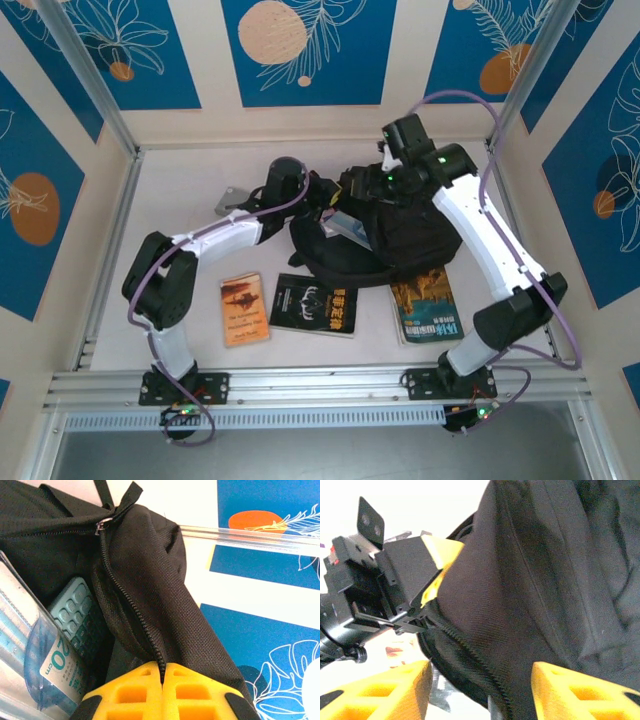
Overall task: Pack the student bag
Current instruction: Pass the student bag at the top-right of the table.
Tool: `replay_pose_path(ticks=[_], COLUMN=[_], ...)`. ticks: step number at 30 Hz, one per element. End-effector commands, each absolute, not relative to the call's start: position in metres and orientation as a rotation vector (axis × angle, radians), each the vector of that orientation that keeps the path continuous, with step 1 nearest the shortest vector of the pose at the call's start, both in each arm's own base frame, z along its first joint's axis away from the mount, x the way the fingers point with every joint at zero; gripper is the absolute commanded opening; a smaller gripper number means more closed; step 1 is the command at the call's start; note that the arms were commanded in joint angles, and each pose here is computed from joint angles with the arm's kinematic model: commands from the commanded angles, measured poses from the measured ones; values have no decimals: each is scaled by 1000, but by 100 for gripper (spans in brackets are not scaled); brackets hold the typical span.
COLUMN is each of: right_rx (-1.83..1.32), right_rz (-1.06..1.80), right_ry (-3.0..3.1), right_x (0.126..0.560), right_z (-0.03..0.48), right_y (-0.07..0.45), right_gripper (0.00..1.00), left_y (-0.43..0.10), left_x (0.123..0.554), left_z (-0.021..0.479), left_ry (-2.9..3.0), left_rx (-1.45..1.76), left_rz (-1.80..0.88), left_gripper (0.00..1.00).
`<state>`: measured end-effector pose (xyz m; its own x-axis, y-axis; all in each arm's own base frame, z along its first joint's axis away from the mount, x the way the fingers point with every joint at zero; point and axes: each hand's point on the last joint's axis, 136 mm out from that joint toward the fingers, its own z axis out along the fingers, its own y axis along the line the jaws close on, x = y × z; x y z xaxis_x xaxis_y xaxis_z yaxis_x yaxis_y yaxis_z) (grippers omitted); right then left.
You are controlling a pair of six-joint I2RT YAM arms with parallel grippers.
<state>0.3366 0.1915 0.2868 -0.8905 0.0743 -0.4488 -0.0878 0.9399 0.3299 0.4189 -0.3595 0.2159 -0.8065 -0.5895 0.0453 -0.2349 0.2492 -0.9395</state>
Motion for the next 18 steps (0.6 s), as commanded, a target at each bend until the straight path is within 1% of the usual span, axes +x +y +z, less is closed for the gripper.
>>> replay_pose_path(ticks=[1, 4, 8, 10, 12, 18], right_rx=[-398, -580, -607, -629, -633, -605], right_rz=[75, -120, -210, -230, -244, -210], right_ry=[2615, 2513, 2492, 2472, 2452, 2432], right_x=[332, 341, 348, 350, 354, 368], right_z=[280, 282, 276, 275, 277, 284], right_y=[186, 194, 194, 197, 200, 214], right_gripper=[58, 57, 53, 50, 45, 32], left_y=[-354, -352, -352, -352, -352, -352], left_x=[422, 423, 422, 422, 422, 421], left_z=[254, 253, 252, 250, 251, 251], left_ry=[2159, 2164, 2174, 2186, 2189, 2210], left_rx=[-673, -676, -671, -666, -657, -629], left_rz=[-1603, -1610, -1611, -1605, -1603, -1592], left_gripper=[0, 0, 0, 0, 0, 0])
